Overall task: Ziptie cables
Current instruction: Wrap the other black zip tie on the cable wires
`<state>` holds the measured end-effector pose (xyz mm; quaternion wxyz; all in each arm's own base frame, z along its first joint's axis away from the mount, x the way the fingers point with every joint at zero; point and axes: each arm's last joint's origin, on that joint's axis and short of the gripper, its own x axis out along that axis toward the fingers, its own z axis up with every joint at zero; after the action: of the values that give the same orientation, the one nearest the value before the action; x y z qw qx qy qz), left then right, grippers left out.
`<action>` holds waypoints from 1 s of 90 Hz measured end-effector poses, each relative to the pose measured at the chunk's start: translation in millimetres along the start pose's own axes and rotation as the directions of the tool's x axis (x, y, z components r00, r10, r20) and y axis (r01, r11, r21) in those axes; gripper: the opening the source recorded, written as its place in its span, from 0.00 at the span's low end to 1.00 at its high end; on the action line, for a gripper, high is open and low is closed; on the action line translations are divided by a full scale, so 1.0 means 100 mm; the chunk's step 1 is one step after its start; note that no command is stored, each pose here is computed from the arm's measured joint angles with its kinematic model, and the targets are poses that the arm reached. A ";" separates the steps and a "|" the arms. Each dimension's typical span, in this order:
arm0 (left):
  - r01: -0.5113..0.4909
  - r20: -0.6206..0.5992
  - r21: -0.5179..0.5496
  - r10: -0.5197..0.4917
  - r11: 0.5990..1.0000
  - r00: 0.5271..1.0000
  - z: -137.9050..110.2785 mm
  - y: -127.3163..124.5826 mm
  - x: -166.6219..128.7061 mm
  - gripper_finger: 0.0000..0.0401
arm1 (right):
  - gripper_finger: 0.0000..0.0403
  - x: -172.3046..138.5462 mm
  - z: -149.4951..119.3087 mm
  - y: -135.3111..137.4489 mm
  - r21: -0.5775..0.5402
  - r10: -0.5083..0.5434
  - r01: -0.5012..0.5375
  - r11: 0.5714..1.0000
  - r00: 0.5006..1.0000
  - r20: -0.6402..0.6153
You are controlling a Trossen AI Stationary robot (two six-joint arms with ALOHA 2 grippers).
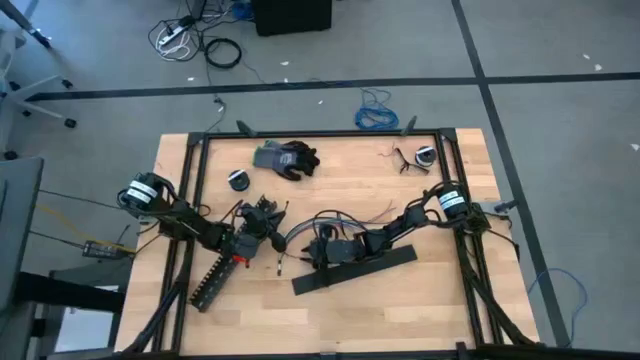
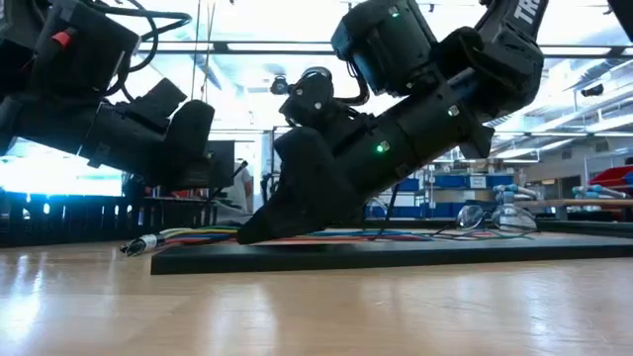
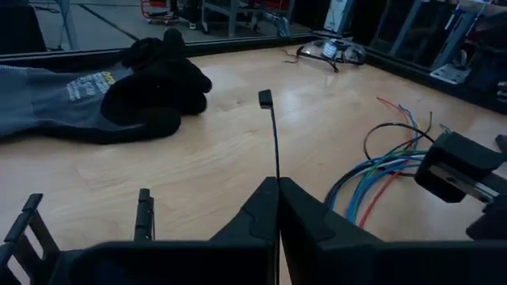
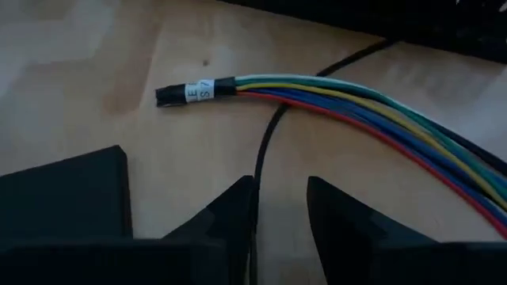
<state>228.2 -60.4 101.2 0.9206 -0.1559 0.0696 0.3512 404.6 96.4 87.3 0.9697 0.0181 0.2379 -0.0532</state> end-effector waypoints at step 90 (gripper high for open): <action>0.178 -0.146 0.078 -0.165 0.981 0.975 -0.03 -0.12 0.02 0.00 | 0.00 0.10 0.17 -0.15 -0.243 -0.060 0.041 0.969 0.996 -0.069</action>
<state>237.7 -68.3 101.1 0.9466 -0.1434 0.1358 0.2550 419.8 79.9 97.8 0.9533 -0.1037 0.2795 -0.0478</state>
